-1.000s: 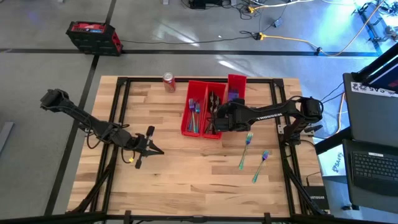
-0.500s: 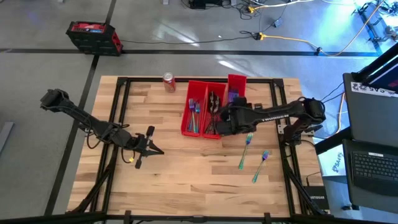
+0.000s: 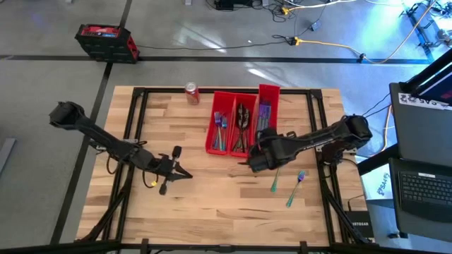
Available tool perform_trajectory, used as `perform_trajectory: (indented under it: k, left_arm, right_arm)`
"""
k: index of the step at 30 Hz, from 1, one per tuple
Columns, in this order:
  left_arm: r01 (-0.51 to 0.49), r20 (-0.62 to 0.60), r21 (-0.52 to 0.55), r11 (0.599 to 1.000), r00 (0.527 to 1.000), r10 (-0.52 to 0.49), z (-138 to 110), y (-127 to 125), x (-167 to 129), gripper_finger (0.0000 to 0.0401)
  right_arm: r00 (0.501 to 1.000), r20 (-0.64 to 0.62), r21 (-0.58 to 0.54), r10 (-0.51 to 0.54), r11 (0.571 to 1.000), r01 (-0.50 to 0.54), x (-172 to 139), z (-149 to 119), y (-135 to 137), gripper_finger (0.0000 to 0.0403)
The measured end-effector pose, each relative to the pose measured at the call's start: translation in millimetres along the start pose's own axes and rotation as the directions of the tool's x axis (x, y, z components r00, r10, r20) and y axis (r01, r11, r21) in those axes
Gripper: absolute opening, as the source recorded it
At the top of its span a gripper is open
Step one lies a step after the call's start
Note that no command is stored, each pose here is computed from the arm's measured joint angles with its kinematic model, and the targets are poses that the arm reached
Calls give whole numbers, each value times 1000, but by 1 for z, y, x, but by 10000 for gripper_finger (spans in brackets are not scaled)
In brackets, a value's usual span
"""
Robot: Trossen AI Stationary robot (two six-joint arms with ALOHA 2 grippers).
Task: Sort silverware
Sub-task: Put the purple fork into the left red bin
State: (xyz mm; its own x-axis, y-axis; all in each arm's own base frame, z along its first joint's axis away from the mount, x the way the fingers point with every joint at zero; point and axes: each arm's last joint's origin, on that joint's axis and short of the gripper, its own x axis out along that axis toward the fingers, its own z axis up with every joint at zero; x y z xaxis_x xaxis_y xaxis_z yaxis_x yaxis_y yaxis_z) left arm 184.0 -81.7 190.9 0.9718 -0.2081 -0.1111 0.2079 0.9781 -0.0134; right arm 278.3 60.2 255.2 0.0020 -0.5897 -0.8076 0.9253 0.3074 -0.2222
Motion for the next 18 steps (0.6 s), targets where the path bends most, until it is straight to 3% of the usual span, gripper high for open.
perform_trajectory:
  k: [5, 9, 14, 18]
  left_arm:
    - [0, -6, 5, 1000, 1000, 0, -1, -3, 14, 0]
    - [8, -67, 30, 1000, 998, -6, 0, -8, 31, 0]
    - [9, -105, 115, 993, 995, 3, 9, -13, 56, 0]
    - [-38, -94, 196, 980, 994, 57, 20, -9, 83, 0]
  right_arm:
    - [992, -84, -26, 94, 995, -96, -5, -9, 9, 124]
    - [991, -55, -55, 120, 991, -123, -12, -17, 10, 124]
    - [996, 46, -76, 78, 994, -74, -20, -34, -14, 120]
    - [991, 46, -56, 128, 991, -125, -19, -42, -44, 102]
